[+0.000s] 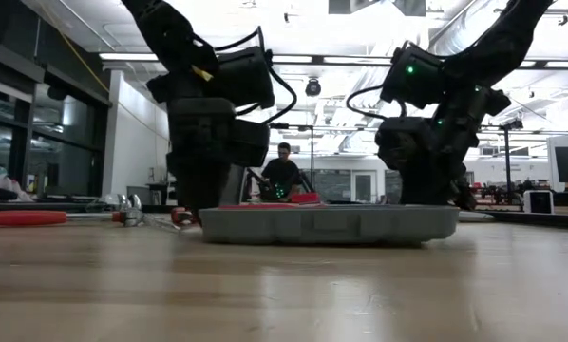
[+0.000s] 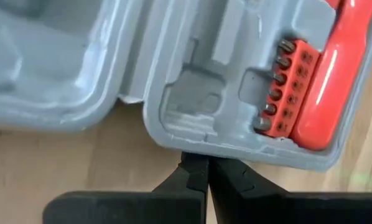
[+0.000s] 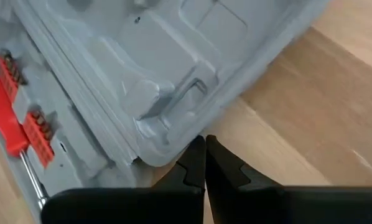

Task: Prefit tool cases
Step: Put the orange hammer into the gray tool box

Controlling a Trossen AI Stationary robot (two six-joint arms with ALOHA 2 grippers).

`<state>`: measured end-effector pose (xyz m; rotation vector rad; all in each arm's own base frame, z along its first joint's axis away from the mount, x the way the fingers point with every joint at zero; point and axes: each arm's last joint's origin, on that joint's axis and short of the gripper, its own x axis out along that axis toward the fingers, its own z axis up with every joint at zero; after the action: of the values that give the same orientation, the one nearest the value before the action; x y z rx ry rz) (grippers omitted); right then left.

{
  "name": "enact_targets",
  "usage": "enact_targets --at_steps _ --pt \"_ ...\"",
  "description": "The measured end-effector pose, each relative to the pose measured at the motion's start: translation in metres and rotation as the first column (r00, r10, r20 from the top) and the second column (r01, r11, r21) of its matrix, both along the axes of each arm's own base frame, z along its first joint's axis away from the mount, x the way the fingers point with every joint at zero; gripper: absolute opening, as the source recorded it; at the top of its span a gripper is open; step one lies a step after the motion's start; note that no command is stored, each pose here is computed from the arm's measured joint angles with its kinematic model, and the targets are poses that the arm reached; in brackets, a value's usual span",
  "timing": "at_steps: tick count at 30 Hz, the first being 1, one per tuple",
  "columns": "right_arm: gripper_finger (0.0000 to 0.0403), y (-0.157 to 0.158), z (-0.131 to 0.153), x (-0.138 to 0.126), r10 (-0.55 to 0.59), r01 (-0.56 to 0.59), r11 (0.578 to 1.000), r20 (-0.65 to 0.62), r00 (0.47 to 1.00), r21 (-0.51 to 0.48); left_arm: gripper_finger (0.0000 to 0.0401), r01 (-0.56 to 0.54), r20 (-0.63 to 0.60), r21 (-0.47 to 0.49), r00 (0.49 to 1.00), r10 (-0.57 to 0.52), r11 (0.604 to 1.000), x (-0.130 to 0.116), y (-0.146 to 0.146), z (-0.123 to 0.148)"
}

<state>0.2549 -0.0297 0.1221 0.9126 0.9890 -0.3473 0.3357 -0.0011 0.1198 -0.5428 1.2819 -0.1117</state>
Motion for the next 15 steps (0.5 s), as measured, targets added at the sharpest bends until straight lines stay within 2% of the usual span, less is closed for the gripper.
enact_targets --at_steps 6,11,15 --pt "0.0 0.006 0.001 0.002 -0.071 0.071 0.997 -0.001 0.998 0.024 0.0 0.073 -0.039 0.099 0.997 -0.07 0.992 -0.018 0.023 0.017" --pt "0.0 0.006 0.002 0.002 -0.131 0.131 0.991 -0.009 0.991 0.037 0.0 0.126 -0.005 0.204 0.992 -0.128 0.971 -0.033 0.038 0.048" --pt "0.0 0.006 0.011 0.002 -0.169 0.168 0.986 0.037 0.985 0.011 0.0 0.147 0.03 0.29 0.986 -0.162 0.946 -0.048 0.05 0.067"
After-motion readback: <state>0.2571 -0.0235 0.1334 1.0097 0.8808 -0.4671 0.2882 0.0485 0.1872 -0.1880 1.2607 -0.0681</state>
